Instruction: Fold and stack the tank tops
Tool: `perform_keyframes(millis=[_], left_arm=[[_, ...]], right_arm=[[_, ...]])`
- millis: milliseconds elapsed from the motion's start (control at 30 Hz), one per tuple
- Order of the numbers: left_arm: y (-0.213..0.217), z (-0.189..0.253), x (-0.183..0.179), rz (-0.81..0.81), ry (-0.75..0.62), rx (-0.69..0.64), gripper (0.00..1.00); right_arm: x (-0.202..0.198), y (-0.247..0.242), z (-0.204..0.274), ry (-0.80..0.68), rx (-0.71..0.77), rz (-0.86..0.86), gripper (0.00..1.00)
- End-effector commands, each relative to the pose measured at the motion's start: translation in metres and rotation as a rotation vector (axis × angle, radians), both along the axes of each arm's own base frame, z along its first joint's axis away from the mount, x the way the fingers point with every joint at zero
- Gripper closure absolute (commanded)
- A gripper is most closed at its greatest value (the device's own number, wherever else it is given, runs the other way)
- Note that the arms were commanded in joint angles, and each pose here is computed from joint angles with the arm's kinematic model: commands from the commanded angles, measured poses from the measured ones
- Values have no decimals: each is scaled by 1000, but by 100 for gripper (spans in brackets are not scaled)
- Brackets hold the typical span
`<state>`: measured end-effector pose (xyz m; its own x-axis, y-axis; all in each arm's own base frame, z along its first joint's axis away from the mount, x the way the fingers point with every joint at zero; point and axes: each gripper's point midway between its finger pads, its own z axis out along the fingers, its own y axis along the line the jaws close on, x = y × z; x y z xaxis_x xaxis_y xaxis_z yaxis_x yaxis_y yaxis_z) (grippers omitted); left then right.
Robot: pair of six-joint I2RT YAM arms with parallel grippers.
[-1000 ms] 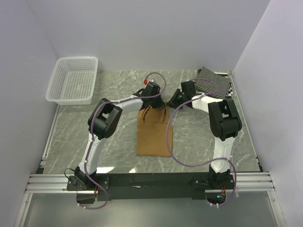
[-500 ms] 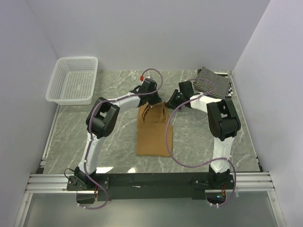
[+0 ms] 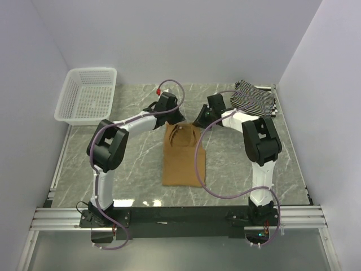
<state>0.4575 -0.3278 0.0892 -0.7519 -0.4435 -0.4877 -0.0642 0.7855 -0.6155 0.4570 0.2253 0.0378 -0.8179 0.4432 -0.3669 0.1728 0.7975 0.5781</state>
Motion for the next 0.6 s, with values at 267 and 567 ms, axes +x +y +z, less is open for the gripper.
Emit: perform_keyframes(millis=[267,567], left_arm=[[22,30,-27,3,-49,-4,99],[53,36,-41,43,-30,-5,100]], right_arm=[[-1,6,-24,39,-92,25,73],[22,-30,-33,72,-323,-82,74]])
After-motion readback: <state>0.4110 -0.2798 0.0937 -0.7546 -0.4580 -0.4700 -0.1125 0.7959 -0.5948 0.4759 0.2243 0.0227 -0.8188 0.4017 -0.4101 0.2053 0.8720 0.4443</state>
